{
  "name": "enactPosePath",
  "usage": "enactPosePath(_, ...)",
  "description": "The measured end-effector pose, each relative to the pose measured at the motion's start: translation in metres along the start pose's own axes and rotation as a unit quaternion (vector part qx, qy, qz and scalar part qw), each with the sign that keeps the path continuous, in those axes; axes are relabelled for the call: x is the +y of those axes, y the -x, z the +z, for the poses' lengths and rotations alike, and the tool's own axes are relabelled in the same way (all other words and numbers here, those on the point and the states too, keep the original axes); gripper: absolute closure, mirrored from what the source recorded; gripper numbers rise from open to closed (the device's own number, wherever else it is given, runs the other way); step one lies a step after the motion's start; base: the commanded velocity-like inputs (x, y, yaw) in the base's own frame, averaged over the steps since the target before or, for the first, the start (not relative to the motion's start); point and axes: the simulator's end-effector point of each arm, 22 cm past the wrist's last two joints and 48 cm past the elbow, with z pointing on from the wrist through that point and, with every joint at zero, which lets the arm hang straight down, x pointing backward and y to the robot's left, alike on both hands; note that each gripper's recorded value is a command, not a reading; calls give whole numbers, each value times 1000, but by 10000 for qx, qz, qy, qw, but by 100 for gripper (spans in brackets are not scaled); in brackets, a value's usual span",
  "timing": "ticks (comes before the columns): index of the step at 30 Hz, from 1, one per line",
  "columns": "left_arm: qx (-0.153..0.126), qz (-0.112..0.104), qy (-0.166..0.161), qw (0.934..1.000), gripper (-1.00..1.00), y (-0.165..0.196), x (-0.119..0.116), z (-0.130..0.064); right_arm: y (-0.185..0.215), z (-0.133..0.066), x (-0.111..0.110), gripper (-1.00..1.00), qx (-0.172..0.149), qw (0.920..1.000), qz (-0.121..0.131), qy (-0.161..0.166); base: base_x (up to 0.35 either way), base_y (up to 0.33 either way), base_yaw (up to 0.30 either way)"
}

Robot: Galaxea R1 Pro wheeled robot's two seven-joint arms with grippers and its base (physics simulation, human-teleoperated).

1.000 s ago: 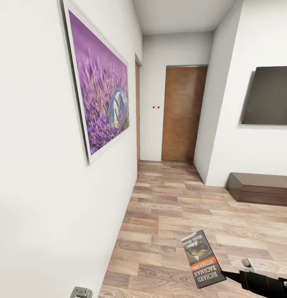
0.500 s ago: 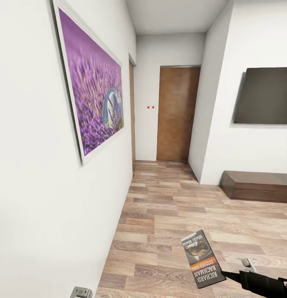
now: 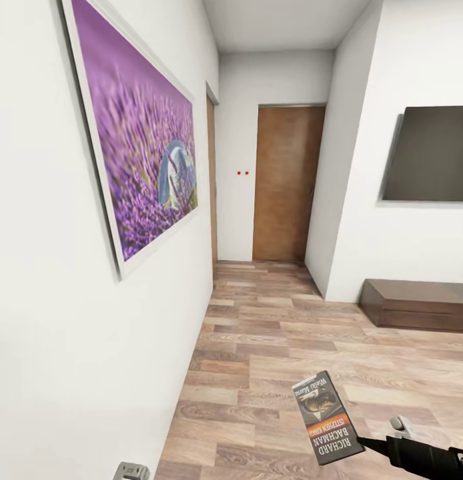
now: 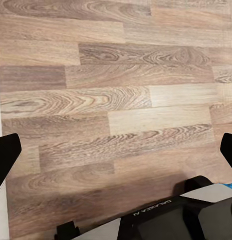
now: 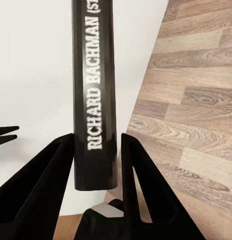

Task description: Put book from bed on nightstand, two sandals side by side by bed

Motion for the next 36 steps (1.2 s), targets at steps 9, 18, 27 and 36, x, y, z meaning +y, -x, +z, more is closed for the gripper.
enactPosePath(9,2,-1,0,10000,-100,0,0,0,1,0,0,100,-16,10000,5,2,24,0,-54)
enactPosePath(18,-1,0,0,10000,-100,0,0,0,1,0,0,100,-16,10000,4,3,112,0,-29)
enactPosePath(27,-1,0,0,10000,-100,0,0,0,0,0,0,100,-7,10000,1,2,311,0,-1)
enactPosePath(36,1,-1,-5,10000,-100,0,0,0,0,0,0,100,-7,10000,3,1,184,0,-10)
